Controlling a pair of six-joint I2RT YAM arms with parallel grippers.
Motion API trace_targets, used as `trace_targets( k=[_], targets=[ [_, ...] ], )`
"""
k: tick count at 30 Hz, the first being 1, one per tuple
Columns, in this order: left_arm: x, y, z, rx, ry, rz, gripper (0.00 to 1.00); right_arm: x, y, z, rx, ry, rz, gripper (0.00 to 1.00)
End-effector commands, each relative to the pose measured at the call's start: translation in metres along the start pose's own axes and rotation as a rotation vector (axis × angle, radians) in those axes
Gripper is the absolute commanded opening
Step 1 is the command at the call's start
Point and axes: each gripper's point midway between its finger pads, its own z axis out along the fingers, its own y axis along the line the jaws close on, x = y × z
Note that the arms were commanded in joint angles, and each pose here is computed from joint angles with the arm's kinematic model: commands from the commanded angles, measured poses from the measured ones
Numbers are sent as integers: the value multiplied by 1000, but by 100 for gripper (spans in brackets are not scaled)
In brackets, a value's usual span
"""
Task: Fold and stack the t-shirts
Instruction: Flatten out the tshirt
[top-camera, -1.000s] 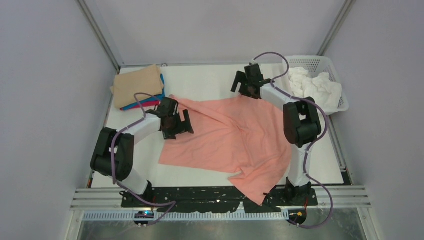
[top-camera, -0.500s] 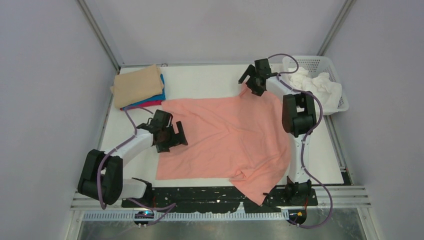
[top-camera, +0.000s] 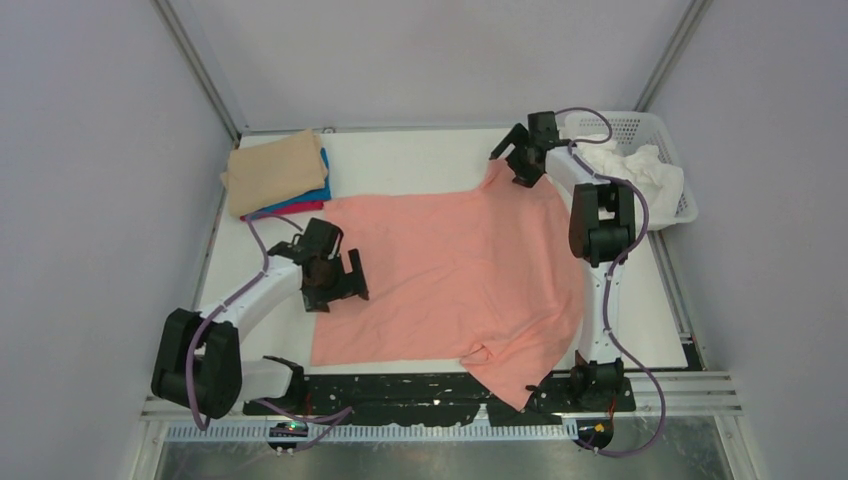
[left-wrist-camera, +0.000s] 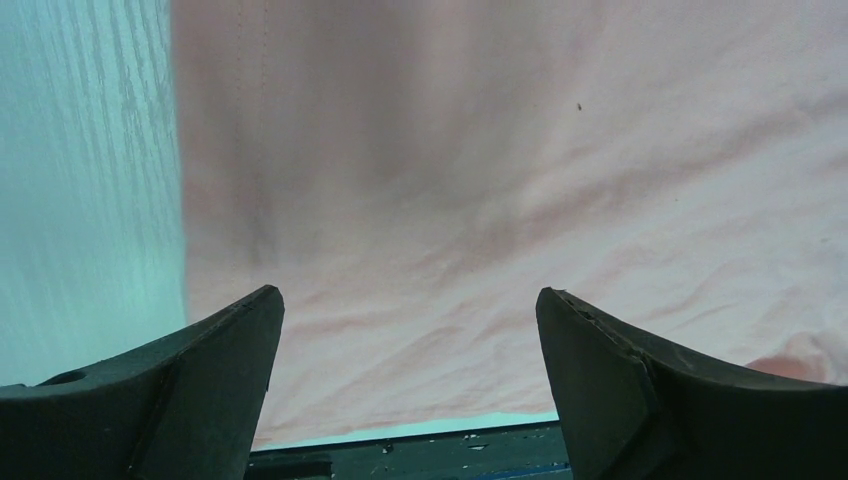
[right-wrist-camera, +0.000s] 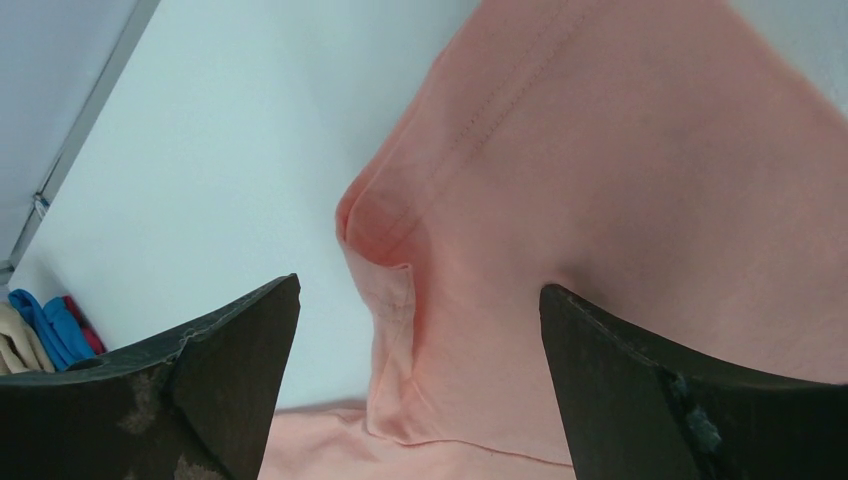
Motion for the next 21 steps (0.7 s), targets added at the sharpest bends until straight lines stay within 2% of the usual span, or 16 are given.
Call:
trace_targets(
  k=[1,9,13,21],
  targets=[
    [-32,-21,-13,47,-71,17,100,-2,-14,14,34,31,39,95],
    [-121,-64,-29,99,-248,42,100,-22,-9,28,26,-9,75,95],
    [-148,-80,-11,111,-228,39,100,-26,-7,33,-1,-9,109,95],
    [-179,-93,40,53,-155,12,100,-23,-8,26,-29,0,67,95]
  ],
)
